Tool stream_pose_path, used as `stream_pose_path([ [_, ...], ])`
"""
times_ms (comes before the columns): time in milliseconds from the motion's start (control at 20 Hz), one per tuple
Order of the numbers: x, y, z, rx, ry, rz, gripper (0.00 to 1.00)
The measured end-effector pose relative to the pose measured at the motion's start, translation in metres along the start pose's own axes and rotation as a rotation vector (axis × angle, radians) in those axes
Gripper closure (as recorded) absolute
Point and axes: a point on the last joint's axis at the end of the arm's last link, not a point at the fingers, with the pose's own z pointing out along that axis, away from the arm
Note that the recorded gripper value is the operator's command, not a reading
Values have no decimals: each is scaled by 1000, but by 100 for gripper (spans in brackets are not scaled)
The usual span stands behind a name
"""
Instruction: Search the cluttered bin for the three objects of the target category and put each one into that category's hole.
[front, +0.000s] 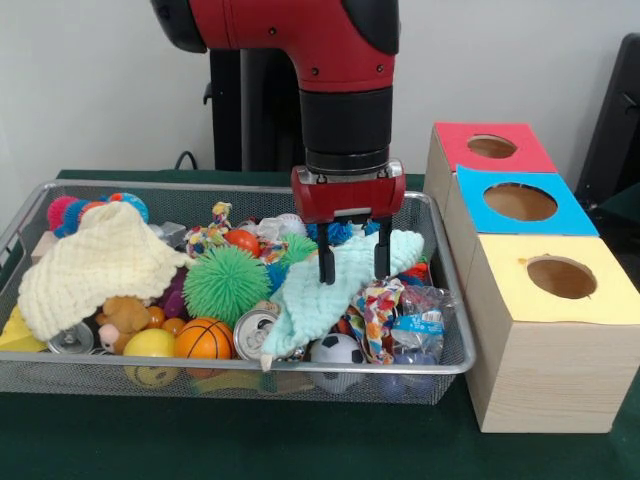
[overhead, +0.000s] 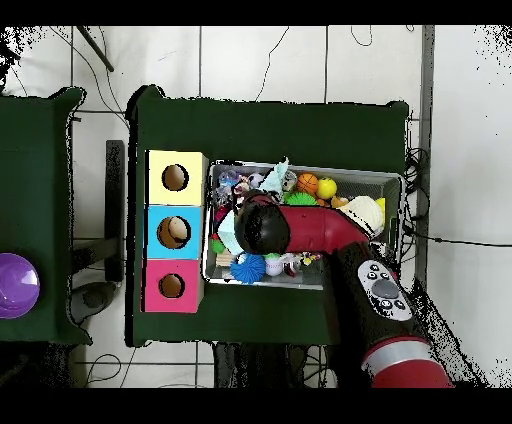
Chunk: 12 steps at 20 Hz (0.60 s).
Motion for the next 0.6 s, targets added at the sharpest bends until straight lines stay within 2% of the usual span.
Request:
stream_pose_path([
  [200, 6, 2, 6, -7, 13, -2, 0],
  [500, 3, 9, 4, -6, 8, -14, 0],
  [600, -1, 18, 1, -6, 1, -31, 0],
])
